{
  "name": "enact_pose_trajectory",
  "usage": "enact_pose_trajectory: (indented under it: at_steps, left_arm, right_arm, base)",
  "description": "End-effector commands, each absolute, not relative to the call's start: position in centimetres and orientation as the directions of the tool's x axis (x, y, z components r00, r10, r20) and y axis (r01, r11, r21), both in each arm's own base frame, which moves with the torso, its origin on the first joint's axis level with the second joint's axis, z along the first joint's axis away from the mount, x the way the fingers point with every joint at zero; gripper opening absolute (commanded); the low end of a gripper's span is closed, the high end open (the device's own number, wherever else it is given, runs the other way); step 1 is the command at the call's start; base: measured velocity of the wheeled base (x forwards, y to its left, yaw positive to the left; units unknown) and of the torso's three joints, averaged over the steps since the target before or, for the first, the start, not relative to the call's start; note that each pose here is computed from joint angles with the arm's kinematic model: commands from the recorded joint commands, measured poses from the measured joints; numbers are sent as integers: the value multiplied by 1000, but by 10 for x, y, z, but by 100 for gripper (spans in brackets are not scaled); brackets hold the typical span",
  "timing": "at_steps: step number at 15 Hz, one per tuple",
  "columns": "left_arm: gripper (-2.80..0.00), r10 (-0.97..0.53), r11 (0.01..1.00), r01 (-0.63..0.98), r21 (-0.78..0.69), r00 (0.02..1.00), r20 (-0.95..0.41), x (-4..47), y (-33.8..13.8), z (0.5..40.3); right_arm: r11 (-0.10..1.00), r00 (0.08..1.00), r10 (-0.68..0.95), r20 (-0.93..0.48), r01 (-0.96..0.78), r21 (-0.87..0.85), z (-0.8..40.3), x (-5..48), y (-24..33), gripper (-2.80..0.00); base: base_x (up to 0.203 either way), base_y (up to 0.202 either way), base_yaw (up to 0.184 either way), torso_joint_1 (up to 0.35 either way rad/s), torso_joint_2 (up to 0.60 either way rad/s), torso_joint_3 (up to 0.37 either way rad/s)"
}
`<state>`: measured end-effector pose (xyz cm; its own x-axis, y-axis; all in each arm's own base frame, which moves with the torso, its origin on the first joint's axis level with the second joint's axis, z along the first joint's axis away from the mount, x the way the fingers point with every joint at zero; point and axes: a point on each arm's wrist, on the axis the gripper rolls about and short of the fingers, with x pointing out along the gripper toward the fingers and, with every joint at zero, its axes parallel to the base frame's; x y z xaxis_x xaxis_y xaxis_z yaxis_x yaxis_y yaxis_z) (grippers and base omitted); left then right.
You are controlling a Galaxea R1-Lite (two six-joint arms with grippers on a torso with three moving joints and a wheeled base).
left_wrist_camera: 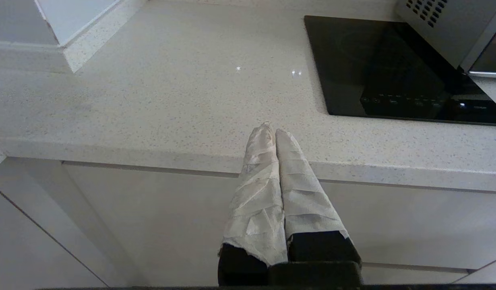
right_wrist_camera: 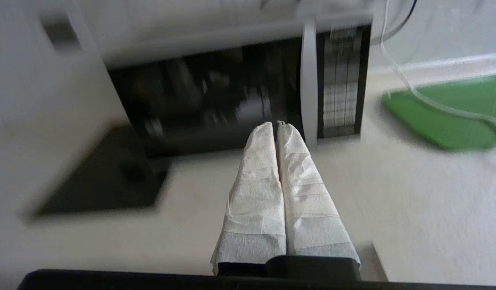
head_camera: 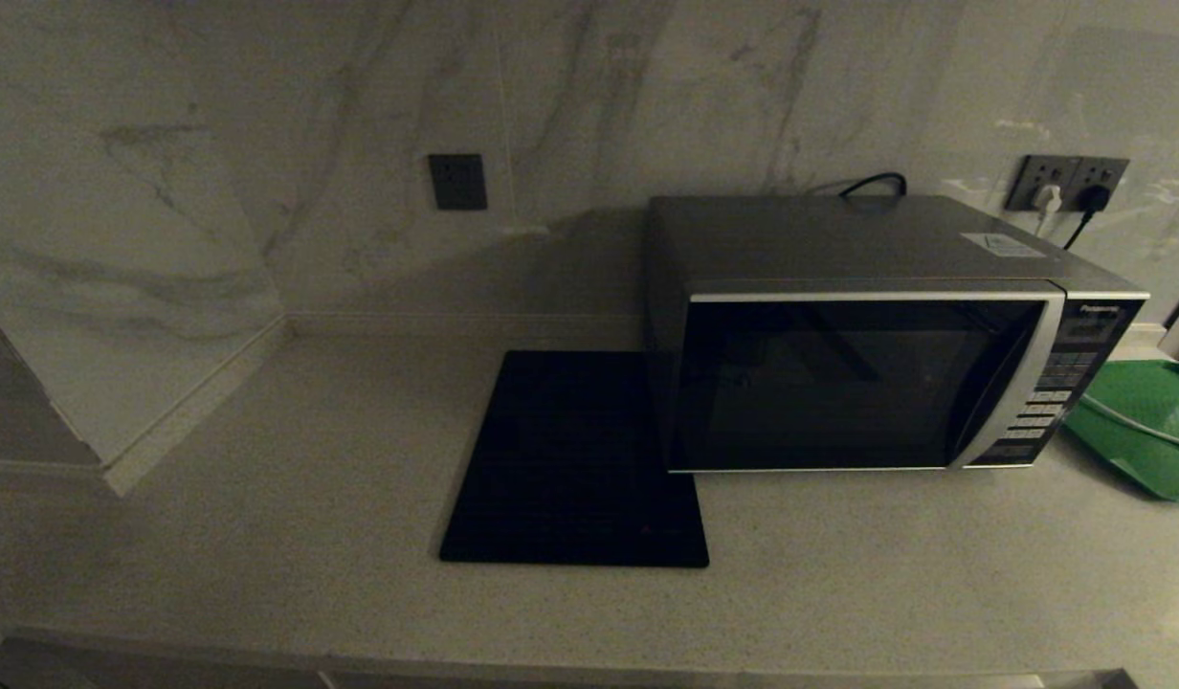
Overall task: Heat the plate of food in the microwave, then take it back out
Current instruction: Open the microwave oven
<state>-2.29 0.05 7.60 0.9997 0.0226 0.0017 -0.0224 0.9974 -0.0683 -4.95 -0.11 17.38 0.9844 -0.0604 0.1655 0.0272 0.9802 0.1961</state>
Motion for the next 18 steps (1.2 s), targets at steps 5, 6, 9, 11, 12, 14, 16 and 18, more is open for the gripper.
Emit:
enact_pose_trajectory:
  at_steps: [5, 6, 9, 11, 12, 14, 16, 18]
  left_arm:
    - [-280, 23, 997, -23, -69, 1000, 2, -23, 1, 76]
    - [-280, 23, 997, -23, -69, 1000, 2, -23, 1, 76]
    - [-280, 23, 997, -23, -69, 1000, 2, -23, 1, 76]
    - [-280, 23, 997, -23, -69, 1000, 2, -23, 1, 76]
    - [-280, 23, 997, -23, -69, 1000, 2, -23, 1, 76]
    - [-280, 23, 997, -23, -69, 1000, 2, -23, 1, 76]
    - [-280, 23, 997, -23, -69, 1000, 1, -23, 1, 76]
    - [-280, 23, 997, -23, -69, 1000, 2, -23, 1, 76]
  right_arm:
    - [925, 969, -228, -91, 245, 289, 302, 72, -6, -280]
    - [908, 947, -287, -144, 317, 274, 311, 107, -8, -280]
    - [827, 834, -491, -252, 537, 166, 313, 198, -10, -280]
    - [798, 761, -573, -304, 603, 6, 299, 223, -7, -280]
    - [799, 746, -584, -321, 599, -62, 294, 221, -5, -280]
    - [797, 731, -594, -336, 591, -122, 287, 215, -2, -280]
    - [799, 732, -594, -335, 584, -140, 288, 215, -2, -280]
    - [802, 732, -593, -336, 573, -168, 286, 215, -2, -280]
  base:
    - [0, 0, 0, 0, 0, 0]
    - [0, 0, 0, 0, 0, 0]
    - [0, 0, 0, 0, 0, 0]
    - [0, 0, 0, 0, 0, 0]
    - [0, 0, 0, 0, 0, 0]
    - [0, 0, 0, 0, 0, 0]
    - [0, 0, 0, 0, 0, 0]
    - [0, 0, 0, 0, 0, 0]
